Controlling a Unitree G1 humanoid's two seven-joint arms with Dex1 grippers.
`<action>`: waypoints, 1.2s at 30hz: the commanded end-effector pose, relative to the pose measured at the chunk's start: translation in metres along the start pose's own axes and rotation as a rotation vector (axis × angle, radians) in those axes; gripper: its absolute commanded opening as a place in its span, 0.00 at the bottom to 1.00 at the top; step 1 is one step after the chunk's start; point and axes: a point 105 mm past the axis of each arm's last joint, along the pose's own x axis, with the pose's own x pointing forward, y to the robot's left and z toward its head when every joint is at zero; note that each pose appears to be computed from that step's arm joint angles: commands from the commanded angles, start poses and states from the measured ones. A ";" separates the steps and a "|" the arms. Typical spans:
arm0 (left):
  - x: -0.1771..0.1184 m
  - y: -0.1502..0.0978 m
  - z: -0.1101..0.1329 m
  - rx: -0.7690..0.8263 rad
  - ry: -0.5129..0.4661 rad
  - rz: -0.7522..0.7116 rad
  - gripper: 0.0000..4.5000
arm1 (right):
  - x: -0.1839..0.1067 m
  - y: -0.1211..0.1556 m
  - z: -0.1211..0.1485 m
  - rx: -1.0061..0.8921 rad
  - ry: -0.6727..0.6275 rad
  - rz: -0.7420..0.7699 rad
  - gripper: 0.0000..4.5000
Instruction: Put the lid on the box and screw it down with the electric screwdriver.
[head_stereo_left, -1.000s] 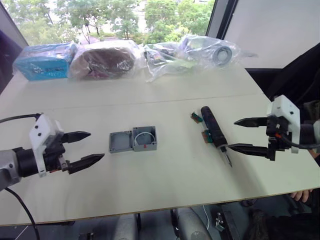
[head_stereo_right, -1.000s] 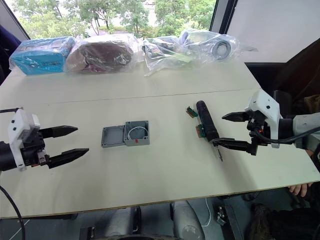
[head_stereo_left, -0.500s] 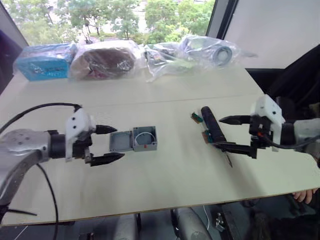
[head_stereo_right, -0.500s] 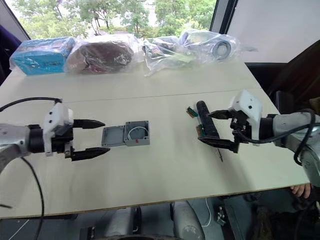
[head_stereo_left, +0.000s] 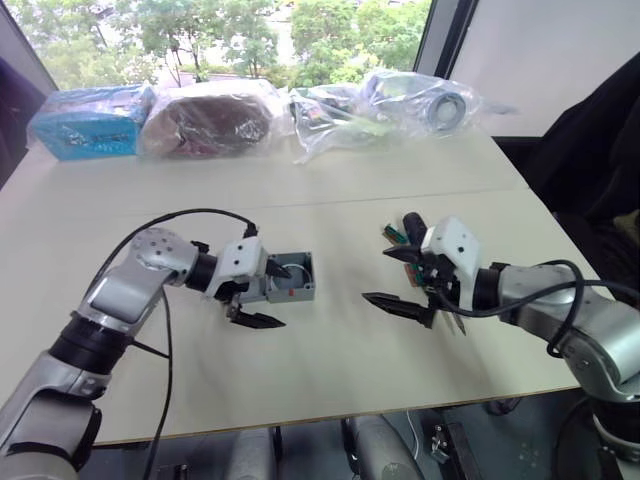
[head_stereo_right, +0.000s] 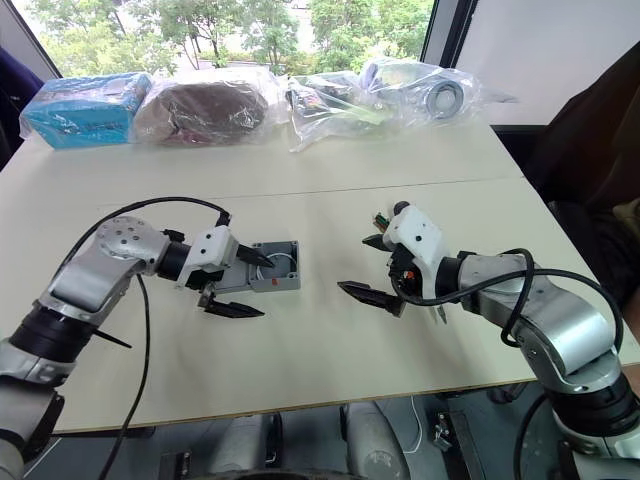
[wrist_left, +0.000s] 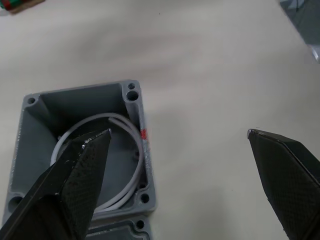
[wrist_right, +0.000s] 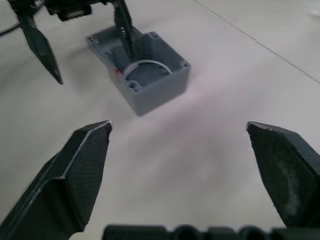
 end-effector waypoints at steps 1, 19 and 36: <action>0.006 0.008 -0.001 0.074 0.038 -0.014 0.82 | -0.001 0.003 0.005 -0.034 -0.021 -0.021 1.00; 0.039 0.021 0.009 0.243 0.039 -0.185 0.00 | -0.004 -0.001 0.007 -0.030 -0.028 -0.069 1.00; 0.072 0.043 0.044 0.501 0.097 -0.401 0.00 | -0.015 0.002 0.001 -0.021 -0.009 -0.152 1.00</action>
